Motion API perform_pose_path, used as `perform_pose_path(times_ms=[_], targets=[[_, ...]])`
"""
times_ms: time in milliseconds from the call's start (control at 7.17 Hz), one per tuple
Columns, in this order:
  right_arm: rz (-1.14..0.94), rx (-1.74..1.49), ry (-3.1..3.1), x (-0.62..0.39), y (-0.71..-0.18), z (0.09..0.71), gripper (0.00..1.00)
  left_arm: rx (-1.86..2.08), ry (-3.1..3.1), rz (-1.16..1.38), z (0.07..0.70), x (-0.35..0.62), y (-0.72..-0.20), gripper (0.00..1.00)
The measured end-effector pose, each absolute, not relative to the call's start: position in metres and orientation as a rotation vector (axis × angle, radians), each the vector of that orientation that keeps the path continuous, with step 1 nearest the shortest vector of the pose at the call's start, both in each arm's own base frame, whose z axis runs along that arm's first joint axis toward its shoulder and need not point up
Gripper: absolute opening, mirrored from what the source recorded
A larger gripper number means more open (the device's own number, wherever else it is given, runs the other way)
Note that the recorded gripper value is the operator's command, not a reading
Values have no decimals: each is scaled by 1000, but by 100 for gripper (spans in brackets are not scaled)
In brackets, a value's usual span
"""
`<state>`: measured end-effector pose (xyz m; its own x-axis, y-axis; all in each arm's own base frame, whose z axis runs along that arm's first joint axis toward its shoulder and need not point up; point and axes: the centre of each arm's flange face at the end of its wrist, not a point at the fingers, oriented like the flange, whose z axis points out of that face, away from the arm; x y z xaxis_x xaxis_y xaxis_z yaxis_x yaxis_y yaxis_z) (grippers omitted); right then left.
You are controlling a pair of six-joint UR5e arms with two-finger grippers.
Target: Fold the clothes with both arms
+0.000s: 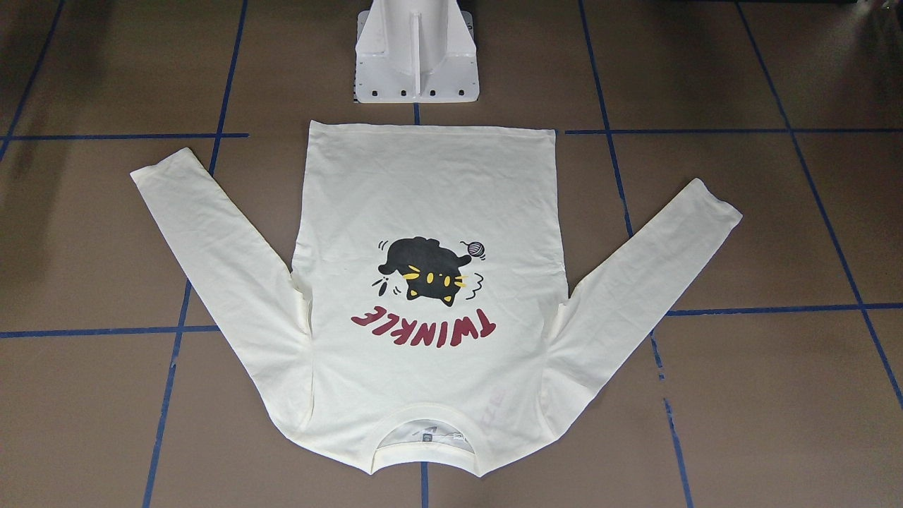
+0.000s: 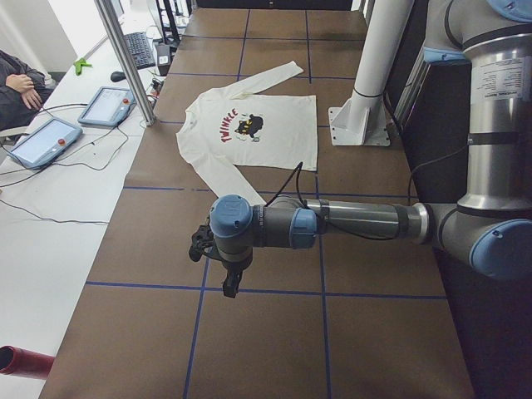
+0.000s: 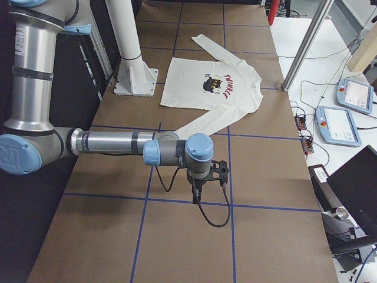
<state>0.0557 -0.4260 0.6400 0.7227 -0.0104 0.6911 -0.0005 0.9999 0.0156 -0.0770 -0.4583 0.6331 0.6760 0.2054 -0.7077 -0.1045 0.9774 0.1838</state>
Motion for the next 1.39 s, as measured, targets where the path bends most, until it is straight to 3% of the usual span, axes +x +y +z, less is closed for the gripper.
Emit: perform_pose_path(times_ms=[558,1116,1395], targets=[[-7,37,-762,55,-438,627,100,206,795,210,626,-78,-460,100],[-57,169,-752,54,-489,575,100,467,748,308,604,-83,-469,100],[-93,254,-761,53,-486,579,100,636,719,374,565,-85,-491,100]])
